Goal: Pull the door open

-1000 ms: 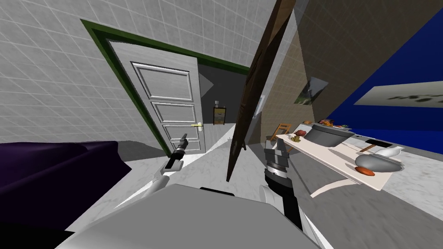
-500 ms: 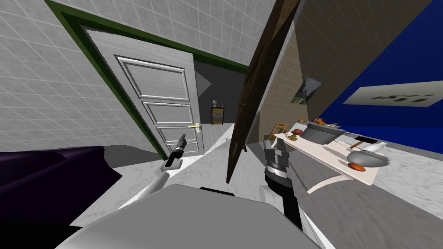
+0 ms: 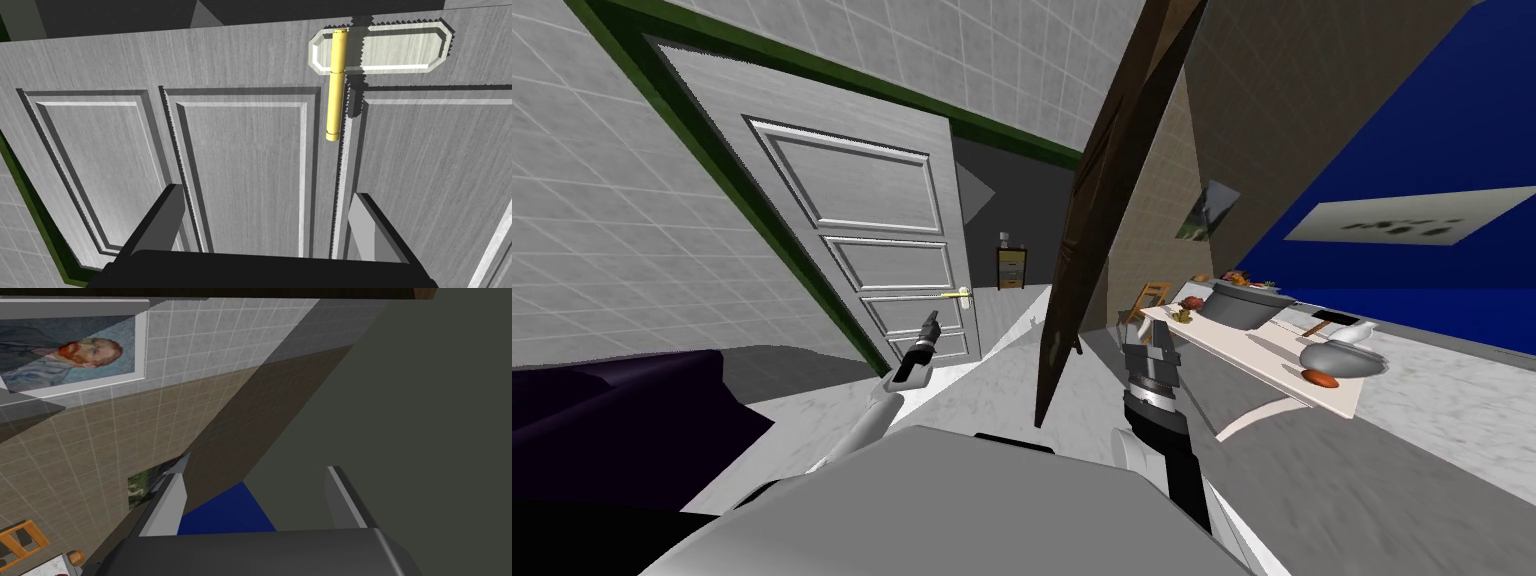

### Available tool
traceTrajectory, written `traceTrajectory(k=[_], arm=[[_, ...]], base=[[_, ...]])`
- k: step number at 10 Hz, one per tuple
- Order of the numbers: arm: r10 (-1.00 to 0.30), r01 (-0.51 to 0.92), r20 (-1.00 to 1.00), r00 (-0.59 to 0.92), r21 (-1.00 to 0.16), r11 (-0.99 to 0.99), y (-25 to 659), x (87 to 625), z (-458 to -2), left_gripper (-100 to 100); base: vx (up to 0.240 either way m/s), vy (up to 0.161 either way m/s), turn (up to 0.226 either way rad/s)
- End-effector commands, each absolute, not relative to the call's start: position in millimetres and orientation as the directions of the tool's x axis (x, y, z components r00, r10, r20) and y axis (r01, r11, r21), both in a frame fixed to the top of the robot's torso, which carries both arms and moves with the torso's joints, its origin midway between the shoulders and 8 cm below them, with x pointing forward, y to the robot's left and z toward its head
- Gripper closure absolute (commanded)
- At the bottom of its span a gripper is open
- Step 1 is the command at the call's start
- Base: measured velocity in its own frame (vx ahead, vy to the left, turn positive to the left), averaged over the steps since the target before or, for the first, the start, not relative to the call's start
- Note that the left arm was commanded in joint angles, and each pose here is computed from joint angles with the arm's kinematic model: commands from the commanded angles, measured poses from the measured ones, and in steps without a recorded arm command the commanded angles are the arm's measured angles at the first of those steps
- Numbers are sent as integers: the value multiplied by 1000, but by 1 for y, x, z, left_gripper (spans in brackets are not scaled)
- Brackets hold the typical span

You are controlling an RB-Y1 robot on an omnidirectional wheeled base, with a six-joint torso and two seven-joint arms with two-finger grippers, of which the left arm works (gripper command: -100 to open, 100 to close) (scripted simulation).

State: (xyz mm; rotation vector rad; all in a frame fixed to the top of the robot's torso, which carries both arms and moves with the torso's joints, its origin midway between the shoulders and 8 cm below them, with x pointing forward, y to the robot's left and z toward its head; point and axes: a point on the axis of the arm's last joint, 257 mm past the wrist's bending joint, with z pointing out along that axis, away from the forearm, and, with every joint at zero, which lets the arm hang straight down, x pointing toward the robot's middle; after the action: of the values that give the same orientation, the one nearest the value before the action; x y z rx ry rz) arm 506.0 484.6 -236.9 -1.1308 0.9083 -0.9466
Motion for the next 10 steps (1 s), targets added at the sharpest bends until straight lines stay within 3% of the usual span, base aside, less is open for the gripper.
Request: traceTrajectory(k=[1,10], arm=[[-932,127,-99,349,-980,152,494,508,-243,-100],[-908,75,-78,412,-990,119,533,514,-262,-100]], base=[[61,32,-75],[52,31,-64]])
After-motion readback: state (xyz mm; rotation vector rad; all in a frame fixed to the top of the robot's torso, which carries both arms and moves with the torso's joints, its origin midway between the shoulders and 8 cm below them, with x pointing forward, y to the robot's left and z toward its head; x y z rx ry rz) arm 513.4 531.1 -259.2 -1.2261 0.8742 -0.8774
